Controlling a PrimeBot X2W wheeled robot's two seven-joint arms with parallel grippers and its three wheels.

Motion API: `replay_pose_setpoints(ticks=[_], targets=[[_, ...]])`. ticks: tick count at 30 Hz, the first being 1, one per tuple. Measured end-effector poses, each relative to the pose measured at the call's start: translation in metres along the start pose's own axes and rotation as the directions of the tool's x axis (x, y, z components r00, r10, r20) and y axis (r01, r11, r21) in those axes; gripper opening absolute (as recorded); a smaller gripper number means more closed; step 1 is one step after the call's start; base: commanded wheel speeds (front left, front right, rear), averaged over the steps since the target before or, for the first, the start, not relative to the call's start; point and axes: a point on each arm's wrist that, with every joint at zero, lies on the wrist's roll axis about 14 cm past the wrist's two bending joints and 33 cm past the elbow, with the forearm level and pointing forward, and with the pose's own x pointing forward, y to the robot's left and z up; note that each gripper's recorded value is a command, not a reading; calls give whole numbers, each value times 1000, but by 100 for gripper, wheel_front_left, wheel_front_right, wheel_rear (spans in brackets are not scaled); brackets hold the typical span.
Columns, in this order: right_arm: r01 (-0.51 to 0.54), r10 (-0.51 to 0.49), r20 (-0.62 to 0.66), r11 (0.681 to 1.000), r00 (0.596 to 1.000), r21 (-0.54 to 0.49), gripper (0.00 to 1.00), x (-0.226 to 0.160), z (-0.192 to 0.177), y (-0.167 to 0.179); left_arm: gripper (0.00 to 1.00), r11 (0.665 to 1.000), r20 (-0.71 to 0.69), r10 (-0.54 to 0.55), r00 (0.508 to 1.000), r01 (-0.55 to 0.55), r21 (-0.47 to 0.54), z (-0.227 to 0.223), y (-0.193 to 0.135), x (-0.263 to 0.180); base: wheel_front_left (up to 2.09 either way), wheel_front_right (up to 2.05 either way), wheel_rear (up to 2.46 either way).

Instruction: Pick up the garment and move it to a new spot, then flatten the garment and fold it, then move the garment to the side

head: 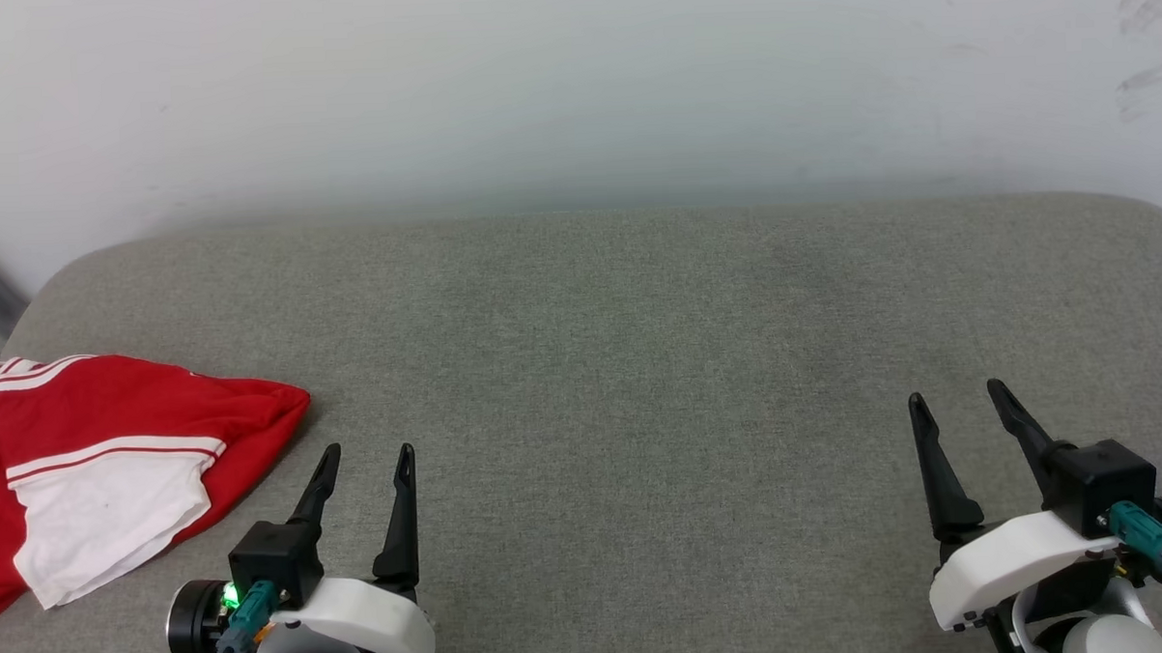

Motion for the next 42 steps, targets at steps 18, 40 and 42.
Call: replay_pose_setpoints(ticks=[18,40,42], targets=[[9,-9,7,1000,1000,0,100,1,-1,-3,100,1000,-1,4,1000,-4,17,-2,2,2,0,0,0],[-306,305,39,952,951,7,100,45,9,107,100,947,46,321,946,-321,1,17,95,-53,0,0,0],[-348,347,40,938,937,9,100,49,10,123,100,931,50,365,930,-365,-3,19,108,-65,0,0,0]])
